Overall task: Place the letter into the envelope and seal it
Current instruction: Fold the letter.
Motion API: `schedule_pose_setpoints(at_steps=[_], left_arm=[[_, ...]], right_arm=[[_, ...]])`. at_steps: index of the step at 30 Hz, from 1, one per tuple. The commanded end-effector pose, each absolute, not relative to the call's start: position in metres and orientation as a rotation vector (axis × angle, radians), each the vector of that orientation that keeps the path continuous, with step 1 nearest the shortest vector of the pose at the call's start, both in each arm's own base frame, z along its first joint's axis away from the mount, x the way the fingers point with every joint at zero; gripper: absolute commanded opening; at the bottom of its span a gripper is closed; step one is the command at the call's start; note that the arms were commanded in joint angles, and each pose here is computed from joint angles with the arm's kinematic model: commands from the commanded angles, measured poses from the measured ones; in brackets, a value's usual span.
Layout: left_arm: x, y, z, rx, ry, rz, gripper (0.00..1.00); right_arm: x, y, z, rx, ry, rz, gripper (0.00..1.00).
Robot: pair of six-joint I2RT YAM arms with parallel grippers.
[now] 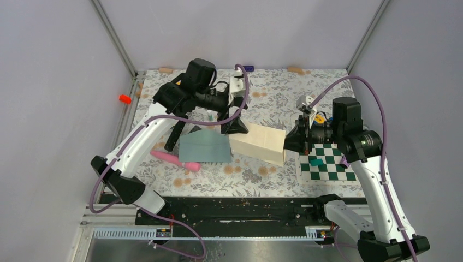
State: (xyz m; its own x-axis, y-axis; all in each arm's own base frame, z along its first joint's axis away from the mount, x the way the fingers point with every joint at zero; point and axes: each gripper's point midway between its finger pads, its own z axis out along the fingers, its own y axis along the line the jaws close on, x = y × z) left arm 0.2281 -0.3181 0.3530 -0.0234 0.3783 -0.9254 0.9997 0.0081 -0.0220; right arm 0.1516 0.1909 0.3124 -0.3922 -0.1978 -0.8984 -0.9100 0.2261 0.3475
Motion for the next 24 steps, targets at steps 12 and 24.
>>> schedule_pose_setpoints(at_steps=[12,24], left_arm=[[0.205,-0.325,0.344,1.599,1.466,-1.135,0.4],[0.191,-0.317,0.337,1.634,1.473,-1.169,0.0]], right_arm=[[0.152,0.188,0.301,-1.101,1.72,1.118,0.01],[0.163,0.185,0.3,-1.091,1.702,1.025,0.38]])
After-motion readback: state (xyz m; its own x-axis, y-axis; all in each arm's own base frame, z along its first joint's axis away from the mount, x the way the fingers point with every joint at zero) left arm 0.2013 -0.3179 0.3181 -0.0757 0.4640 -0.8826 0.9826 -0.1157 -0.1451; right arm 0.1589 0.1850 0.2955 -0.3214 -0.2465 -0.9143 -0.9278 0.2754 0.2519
